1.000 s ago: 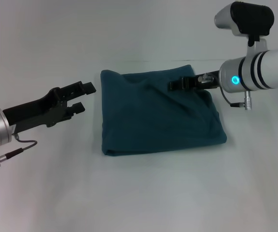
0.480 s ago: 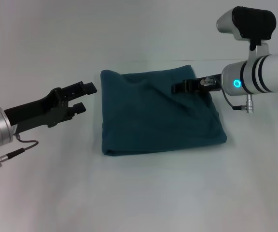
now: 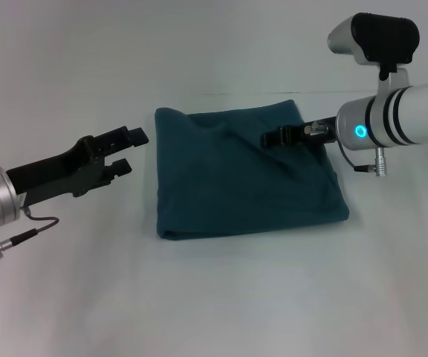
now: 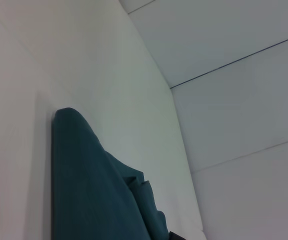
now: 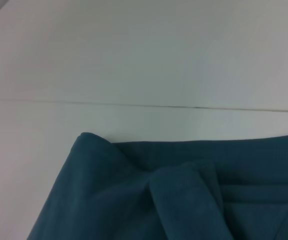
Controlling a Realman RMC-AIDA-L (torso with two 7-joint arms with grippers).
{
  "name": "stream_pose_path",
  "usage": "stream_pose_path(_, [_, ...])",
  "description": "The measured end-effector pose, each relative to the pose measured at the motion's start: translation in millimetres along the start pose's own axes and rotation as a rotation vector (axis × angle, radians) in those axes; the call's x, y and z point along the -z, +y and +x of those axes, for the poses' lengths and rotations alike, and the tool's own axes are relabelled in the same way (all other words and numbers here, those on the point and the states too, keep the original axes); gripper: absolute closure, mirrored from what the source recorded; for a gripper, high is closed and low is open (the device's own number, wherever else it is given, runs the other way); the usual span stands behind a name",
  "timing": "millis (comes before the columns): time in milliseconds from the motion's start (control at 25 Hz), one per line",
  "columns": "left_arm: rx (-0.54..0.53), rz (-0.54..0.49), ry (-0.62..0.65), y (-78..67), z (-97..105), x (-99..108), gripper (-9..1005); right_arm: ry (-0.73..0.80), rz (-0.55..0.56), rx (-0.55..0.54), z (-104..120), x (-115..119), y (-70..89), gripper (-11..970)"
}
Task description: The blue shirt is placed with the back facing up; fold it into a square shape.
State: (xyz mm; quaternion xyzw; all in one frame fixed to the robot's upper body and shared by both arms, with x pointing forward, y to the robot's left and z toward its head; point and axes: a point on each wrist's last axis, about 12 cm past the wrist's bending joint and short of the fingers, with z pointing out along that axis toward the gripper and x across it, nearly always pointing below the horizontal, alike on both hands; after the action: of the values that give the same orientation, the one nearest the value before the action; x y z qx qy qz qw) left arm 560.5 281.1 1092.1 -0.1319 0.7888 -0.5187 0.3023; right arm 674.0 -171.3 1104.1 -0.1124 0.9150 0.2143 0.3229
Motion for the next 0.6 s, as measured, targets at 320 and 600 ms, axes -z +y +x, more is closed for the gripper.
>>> stream_pose_path(320, [0.008,-0.003,-0.002,1.6,0.9,-1.0,166,-0.001,-0.005,-0.012,-0.1,1.7,-1.6,556])
stream_pose_path(600, [0.007,-0.004,-0.002,1.5,0.7,-1.3,165,-0.009,-0.001,-0.026,-0.6,2.5,-3.6,782])
